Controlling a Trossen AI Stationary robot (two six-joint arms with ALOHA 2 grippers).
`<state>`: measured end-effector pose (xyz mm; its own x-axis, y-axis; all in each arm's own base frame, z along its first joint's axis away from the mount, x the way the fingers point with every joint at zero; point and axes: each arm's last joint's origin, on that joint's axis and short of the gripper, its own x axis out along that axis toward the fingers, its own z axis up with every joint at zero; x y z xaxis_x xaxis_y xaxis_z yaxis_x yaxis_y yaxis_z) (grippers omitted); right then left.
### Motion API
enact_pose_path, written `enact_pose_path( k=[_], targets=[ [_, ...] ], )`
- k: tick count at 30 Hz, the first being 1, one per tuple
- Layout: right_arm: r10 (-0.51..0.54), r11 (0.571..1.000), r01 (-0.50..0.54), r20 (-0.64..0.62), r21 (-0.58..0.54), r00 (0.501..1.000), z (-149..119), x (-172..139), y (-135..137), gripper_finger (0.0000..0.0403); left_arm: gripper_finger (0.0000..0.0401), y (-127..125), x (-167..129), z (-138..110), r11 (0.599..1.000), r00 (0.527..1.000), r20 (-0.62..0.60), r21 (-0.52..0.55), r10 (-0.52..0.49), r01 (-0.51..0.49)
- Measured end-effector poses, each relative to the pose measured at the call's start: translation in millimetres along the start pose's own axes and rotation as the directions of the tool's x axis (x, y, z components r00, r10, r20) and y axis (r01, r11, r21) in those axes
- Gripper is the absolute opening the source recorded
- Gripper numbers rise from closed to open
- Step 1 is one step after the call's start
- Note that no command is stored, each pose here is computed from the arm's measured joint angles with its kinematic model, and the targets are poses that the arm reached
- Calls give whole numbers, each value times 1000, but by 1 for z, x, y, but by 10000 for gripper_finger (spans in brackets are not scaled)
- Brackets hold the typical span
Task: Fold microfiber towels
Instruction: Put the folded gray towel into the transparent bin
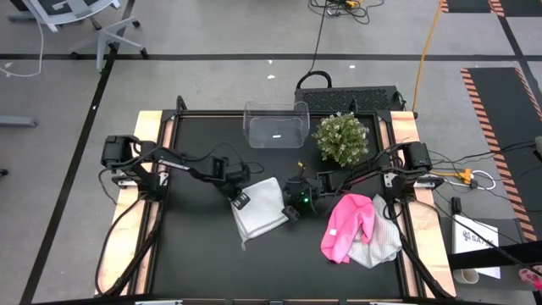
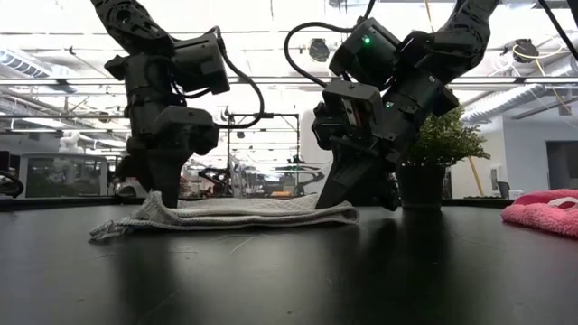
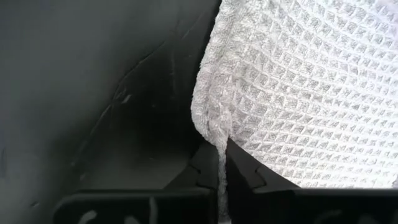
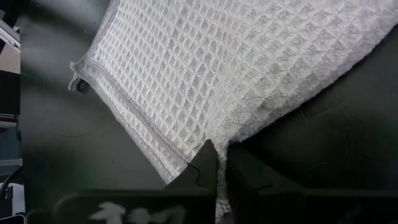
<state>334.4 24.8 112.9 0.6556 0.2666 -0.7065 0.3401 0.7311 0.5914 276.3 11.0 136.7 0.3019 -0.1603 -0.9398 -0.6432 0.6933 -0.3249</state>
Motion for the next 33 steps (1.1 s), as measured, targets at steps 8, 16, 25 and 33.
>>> enact_pose_path(
  k=[8, 16, 25, 33],
  targets=[
    [19, 1000, -20, 20, 13, 1000, 3, -1, 3, 2, 6, -11, -13, 19, 999, 996, 91, 30, -16, 13],
    [74, 997, -71, 74, -44, 995, 22, -8, 23, 1, 5, -24, -42, 32, 987, 989, 92, 104, 113, -122],
    [146, 982, -109, 253, -154, 957, 59, -57, 45, 1, 4, -45, -104, 69, 957, 958, 247, 212, 143, -198],
    [114, 977, -25, 415, -214, 903, 85, -120, 35, 0, 4, -44, -175, 108, 923, 870, 460, 231, 176, -308]
  ],
)
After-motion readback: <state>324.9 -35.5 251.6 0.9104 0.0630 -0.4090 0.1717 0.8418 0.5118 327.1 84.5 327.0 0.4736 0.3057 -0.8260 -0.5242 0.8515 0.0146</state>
